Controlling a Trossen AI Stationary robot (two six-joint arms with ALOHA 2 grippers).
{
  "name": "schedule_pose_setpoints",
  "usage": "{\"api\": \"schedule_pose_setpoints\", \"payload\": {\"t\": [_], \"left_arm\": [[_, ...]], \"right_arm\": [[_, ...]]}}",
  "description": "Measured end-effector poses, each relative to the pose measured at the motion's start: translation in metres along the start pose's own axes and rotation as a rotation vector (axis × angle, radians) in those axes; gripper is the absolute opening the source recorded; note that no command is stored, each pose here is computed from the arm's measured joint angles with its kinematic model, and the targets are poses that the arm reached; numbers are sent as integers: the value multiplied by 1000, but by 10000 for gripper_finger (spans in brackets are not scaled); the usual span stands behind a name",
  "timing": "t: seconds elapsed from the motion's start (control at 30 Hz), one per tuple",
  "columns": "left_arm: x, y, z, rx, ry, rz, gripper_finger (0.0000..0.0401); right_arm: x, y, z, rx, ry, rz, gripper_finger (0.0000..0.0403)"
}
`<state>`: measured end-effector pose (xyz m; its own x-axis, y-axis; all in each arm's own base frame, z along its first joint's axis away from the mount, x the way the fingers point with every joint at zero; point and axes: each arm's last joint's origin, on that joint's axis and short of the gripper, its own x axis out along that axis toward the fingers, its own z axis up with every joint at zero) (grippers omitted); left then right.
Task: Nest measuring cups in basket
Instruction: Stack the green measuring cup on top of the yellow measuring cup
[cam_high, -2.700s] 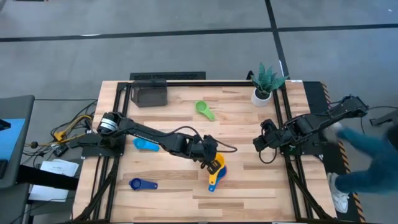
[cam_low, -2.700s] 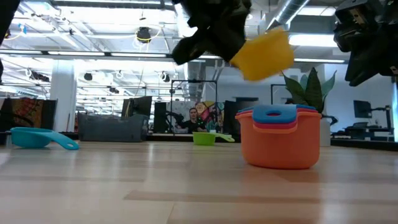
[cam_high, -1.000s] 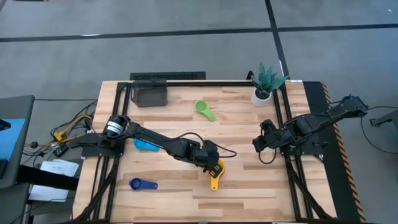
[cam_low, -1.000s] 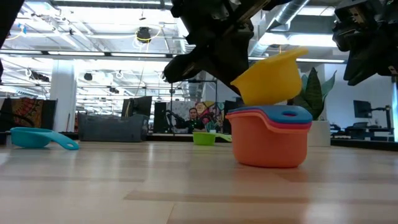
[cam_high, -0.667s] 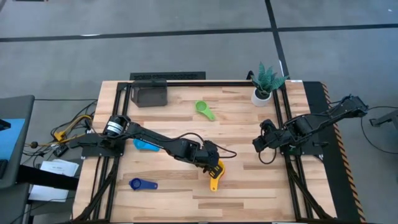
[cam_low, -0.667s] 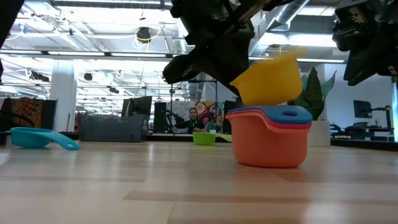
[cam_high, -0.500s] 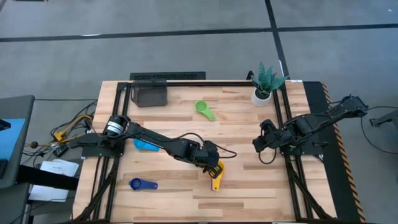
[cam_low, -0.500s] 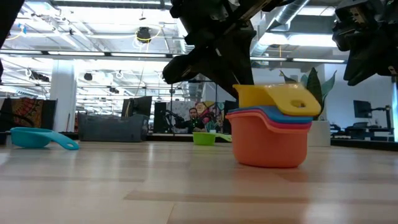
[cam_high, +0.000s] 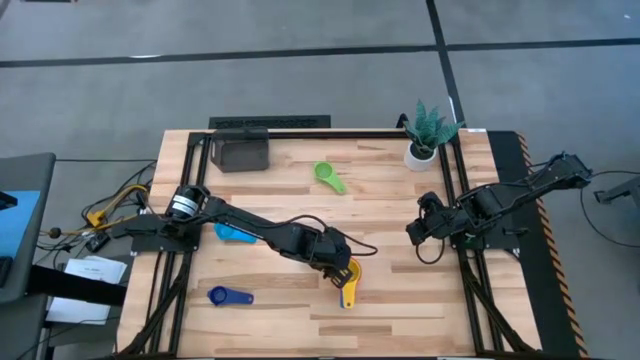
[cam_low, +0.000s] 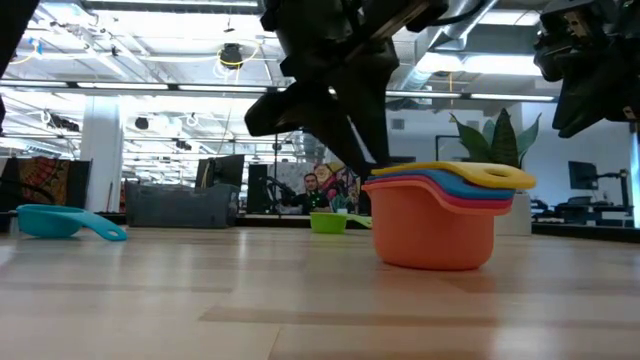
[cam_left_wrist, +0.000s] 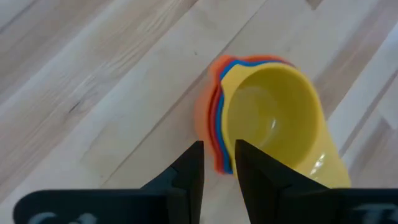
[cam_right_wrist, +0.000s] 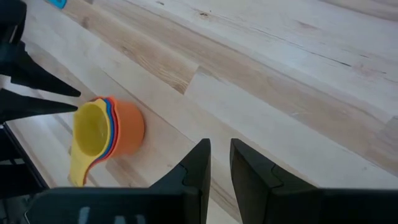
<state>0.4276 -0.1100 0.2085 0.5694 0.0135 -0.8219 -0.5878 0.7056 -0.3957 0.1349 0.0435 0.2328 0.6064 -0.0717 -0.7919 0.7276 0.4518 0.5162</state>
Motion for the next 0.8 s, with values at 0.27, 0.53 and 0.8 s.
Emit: {"api": "schedule_pose_setpoints", "payload": {"t": [0.27, 0.53, 0.8], "left_arm": [[-5, 2, 1, 51, 6, 15, 76], [-39, 5, 11, 95, -91, 80, 75], [-80, 16, 19, 111, -195, 197, 75]], "right_arm": [[0, 0, 1, 0, -22, -4, 85], [1, -1, 5, -7, -44, -13, 85], [2, 3, 11, -54, -73, 26, 85]]}}
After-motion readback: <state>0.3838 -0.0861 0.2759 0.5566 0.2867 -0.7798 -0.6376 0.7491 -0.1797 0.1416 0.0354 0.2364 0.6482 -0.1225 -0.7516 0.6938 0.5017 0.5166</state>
